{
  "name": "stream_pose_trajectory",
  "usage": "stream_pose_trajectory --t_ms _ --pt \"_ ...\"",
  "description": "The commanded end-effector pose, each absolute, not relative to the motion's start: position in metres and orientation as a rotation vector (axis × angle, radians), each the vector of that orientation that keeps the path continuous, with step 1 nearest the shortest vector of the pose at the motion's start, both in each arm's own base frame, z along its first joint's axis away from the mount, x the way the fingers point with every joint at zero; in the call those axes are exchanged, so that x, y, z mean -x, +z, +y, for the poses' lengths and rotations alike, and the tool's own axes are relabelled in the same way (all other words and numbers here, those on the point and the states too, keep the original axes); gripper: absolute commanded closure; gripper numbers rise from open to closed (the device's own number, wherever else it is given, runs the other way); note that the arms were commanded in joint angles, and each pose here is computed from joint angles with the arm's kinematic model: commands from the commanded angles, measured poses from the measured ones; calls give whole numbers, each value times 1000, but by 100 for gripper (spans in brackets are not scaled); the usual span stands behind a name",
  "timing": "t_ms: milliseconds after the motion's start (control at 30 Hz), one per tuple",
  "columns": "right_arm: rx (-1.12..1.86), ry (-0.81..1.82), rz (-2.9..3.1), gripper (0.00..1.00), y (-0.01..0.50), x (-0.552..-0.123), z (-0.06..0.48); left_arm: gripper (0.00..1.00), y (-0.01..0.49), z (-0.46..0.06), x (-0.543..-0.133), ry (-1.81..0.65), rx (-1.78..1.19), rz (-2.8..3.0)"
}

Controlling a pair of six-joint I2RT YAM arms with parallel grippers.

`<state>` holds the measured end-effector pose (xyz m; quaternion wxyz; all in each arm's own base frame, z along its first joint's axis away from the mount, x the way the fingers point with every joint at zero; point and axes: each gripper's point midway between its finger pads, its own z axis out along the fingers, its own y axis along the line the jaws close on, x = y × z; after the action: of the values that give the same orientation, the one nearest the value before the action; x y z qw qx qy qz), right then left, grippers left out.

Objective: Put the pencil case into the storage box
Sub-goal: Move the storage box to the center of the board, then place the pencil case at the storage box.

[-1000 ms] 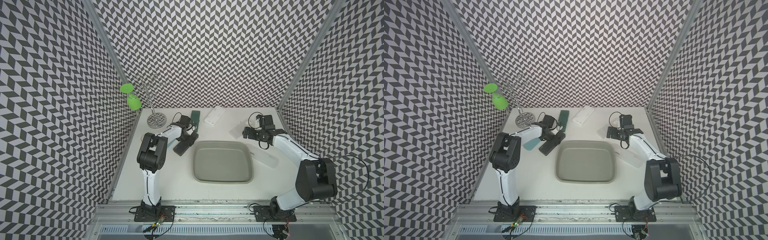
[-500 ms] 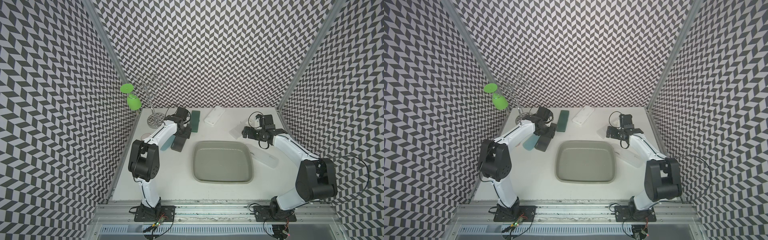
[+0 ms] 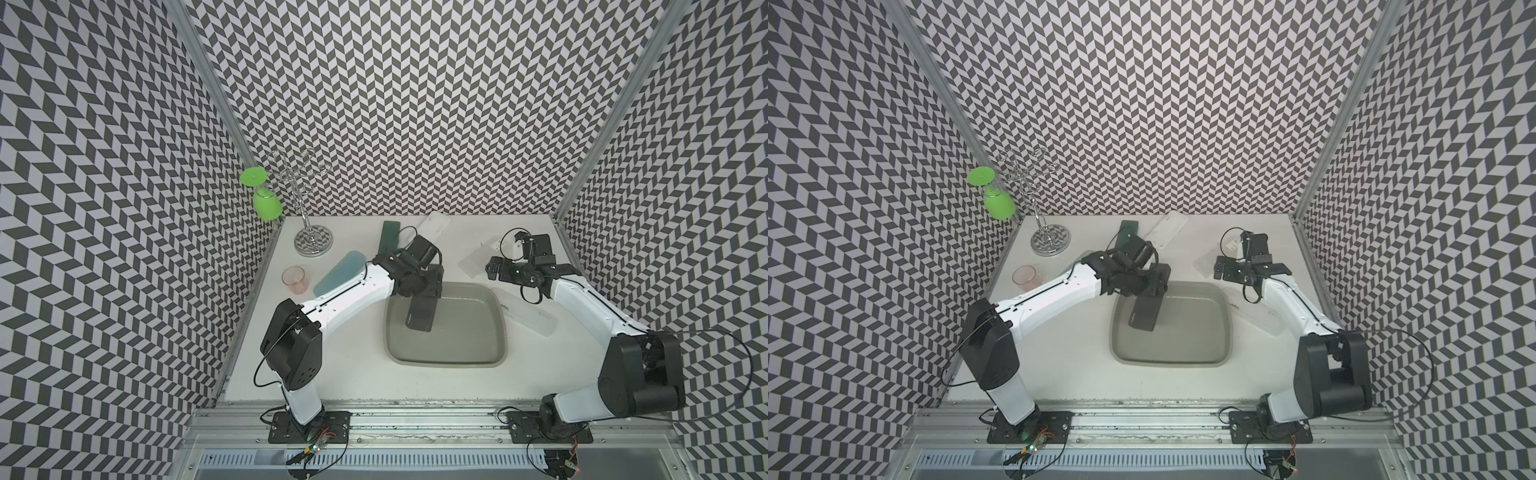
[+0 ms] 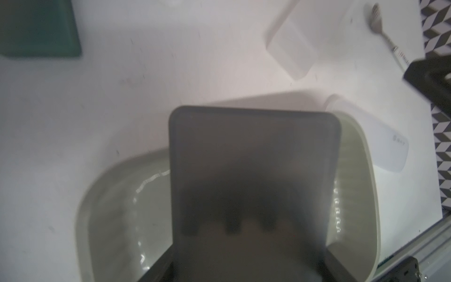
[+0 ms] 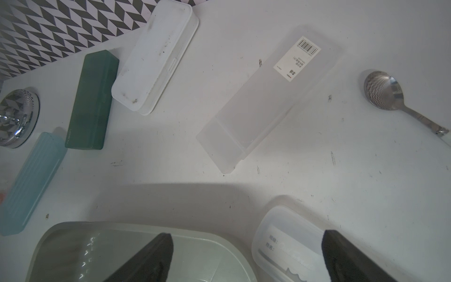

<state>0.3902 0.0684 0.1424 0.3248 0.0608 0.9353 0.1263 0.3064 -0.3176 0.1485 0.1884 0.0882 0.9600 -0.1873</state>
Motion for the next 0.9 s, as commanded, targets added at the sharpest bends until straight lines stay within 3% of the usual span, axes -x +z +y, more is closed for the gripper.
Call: stream_pose_trajectory --t_ms 0,300,500,567,867 --pt "-158 337 2404 0 151 -388 69 33 148 -318 -299 -625 -83 2686" --pt "-149 324 2447 0 132 -370 66 31 89 -285 -302 -450 -19 2693" --pt "-141 306 2473 0 126 -365 65 16 64 -280 -309 -331 -55 2712" --pt "-139 299 2485 0 125 -364 64 1 62 -273 -309 -262 -48 2727" --pt "-126 335 2585 1 108 -336 68 0 101 -244 -311 -105 -50 2647"
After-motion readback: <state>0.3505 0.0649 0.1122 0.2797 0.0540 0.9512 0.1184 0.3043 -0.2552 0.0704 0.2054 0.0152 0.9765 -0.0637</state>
